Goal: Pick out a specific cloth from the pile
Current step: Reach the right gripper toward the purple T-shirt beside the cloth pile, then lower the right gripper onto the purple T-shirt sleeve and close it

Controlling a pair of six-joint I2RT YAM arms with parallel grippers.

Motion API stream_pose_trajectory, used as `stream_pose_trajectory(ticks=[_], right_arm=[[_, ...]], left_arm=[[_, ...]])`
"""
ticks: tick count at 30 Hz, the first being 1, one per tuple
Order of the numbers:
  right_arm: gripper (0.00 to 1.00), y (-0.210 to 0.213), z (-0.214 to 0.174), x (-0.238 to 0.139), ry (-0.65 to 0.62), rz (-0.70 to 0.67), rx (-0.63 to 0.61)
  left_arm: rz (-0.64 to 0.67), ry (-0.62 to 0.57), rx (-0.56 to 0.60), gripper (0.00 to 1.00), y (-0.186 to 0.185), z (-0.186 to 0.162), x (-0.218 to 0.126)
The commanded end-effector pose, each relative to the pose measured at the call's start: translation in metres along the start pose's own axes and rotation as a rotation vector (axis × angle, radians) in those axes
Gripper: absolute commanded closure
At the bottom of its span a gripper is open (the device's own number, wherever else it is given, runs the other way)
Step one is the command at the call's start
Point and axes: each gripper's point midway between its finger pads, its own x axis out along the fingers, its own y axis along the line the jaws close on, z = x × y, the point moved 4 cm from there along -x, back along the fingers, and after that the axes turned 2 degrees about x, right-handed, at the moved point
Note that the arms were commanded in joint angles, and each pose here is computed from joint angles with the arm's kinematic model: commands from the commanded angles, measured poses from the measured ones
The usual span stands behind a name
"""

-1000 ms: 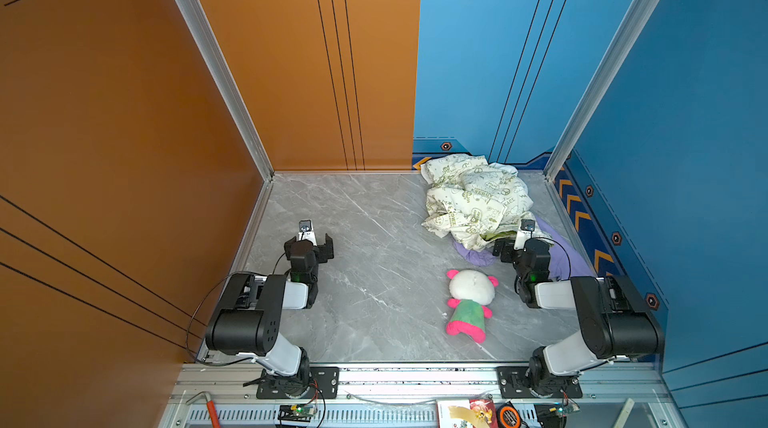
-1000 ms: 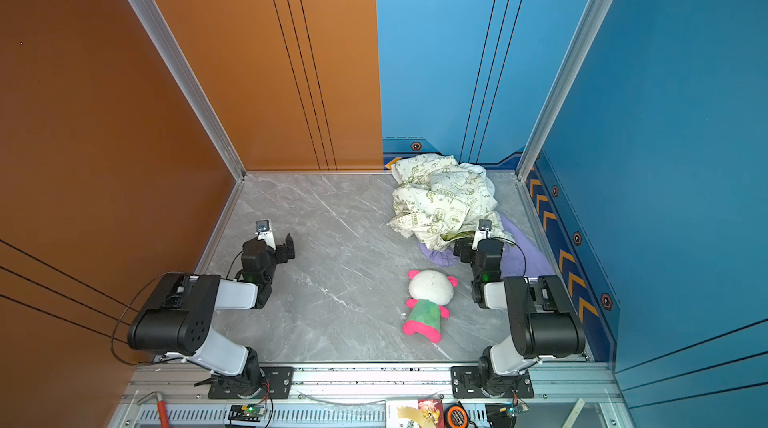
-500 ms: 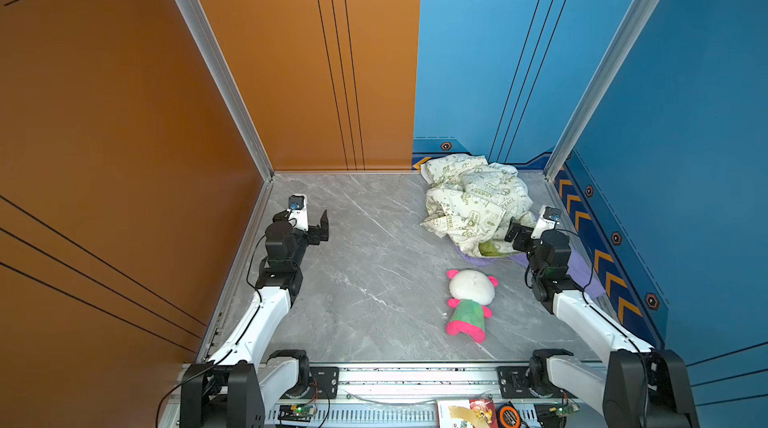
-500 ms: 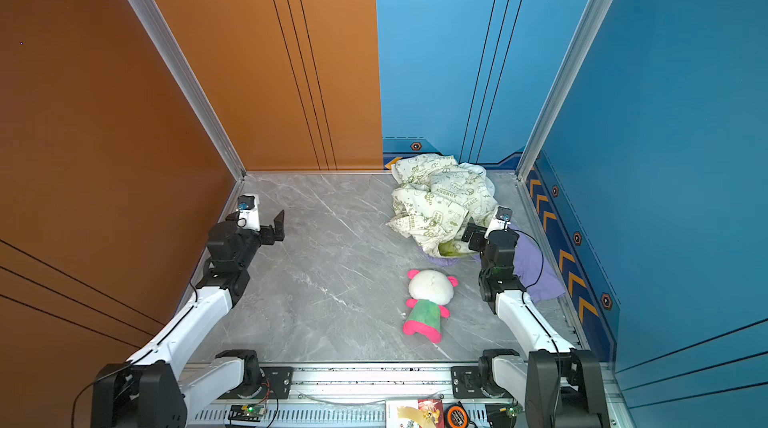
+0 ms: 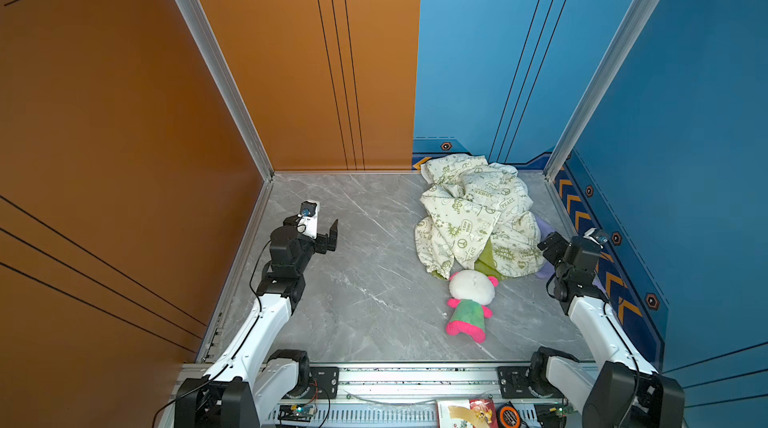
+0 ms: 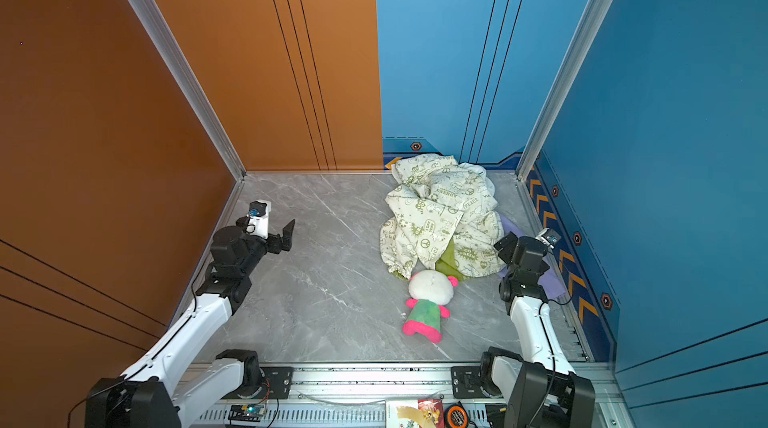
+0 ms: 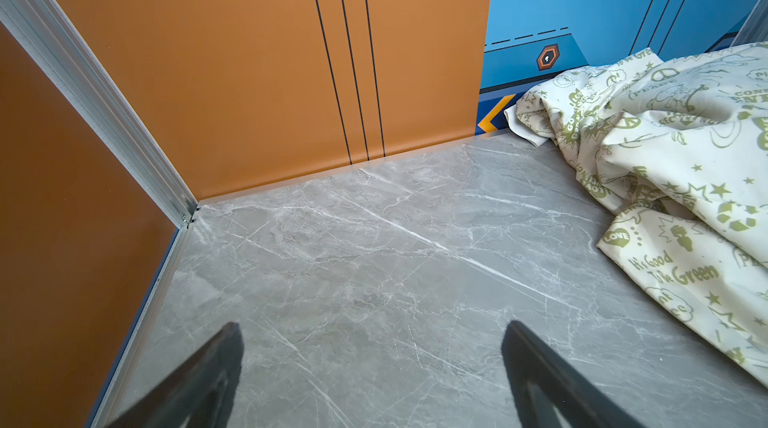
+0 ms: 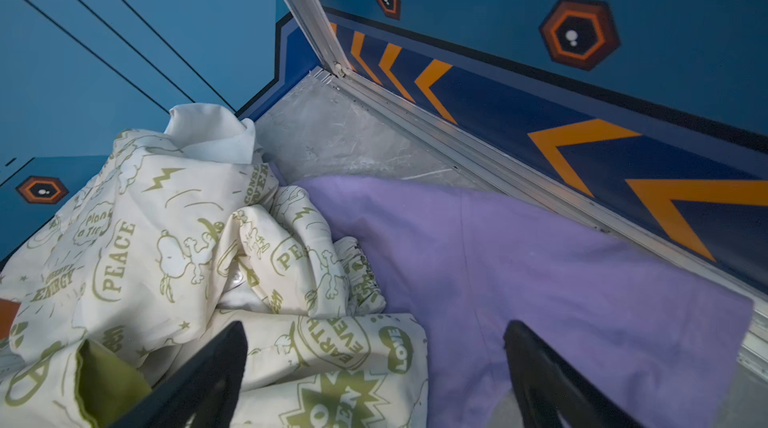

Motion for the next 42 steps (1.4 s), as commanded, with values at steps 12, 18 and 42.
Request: stream_pose_trajectory(ticks=[12, 18, 42], right_arm=[[0.06, -0.064, -0.012, 0.007, 0.042, -0.425, 0.263], [0.06, -0.078, -0.015, 0.007, 0.057, -0.540, 0.226], [0.18, -0.107, -0.046, 0.022, 0.284, -0.793, 0.086]], left_arm=[[0.059, -0.010, 0.028, 0.02, 0.007, 0.001, -0.008], [0.078, -0.002, 0.030, 0.02, 0.009, -0.002, -0.008], [0.109, 0.018, 0.037, 0.02, 0.012, -0.008, -0.008]])
